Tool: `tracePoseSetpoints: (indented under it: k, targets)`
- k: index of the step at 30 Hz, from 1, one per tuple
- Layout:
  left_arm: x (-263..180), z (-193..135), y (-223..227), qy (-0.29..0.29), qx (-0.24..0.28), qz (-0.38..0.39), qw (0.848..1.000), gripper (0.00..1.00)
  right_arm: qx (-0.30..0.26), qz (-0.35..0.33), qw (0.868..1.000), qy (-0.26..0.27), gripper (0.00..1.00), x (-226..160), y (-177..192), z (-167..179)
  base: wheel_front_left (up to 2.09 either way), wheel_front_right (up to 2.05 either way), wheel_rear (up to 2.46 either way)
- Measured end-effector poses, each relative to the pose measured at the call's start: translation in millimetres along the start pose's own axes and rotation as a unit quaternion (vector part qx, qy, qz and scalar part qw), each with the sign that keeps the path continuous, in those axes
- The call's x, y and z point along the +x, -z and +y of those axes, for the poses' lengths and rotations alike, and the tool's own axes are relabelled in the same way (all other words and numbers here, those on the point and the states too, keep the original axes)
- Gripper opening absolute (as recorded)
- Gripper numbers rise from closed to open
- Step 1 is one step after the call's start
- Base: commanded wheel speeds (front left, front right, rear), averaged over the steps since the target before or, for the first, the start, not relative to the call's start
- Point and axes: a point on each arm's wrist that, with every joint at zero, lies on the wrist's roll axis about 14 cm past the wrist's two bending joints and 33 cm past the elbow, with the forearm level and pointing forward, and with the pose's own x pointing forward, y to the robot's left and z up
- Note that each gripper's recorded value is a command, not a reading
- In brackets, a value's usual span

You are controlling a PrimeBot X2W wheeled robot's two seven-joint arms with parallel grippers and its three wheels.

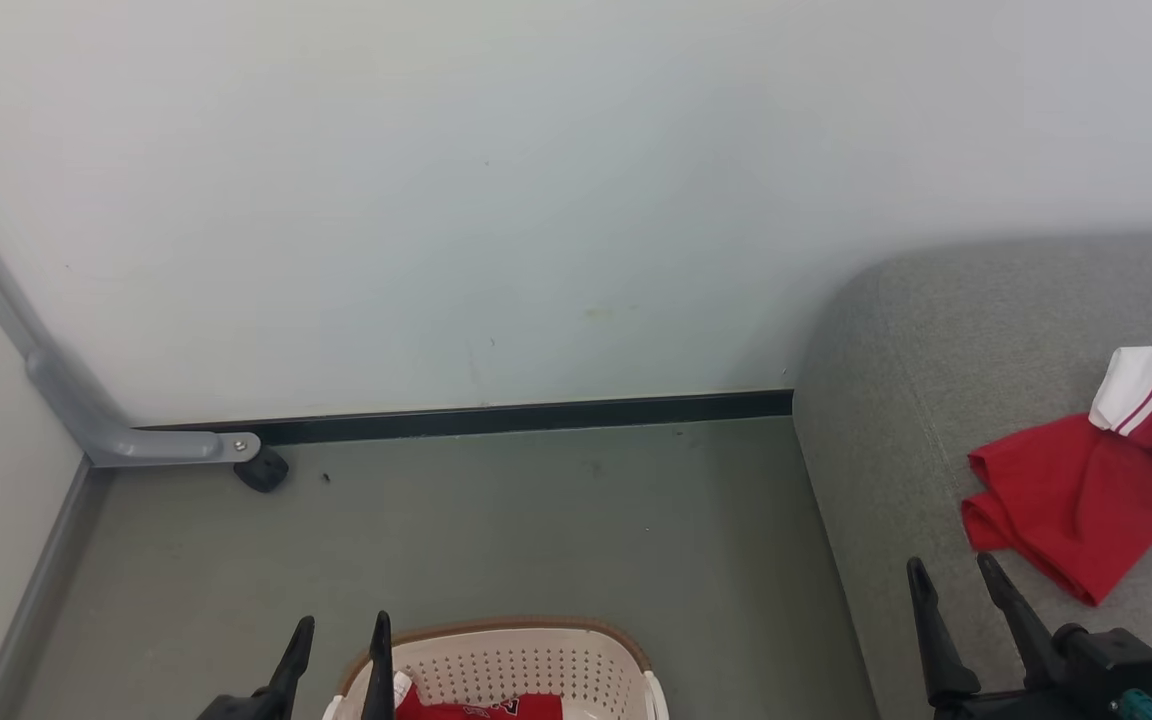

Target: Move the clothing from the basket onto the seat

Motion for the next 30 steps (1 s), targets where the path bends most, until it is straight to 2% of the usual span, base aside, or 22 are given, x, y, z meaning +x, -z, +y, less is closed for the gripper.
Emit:
tracePoseSetpoints:
  k: [30]
  targets:
    - [1, 15, 1, -0.037, 0.005, -0.007, 0.999, 1.0, -0.008, -0.023, 1.0, -0.003, 1.0, 1, -12, 4, 0.0, 0.0, 0.0]
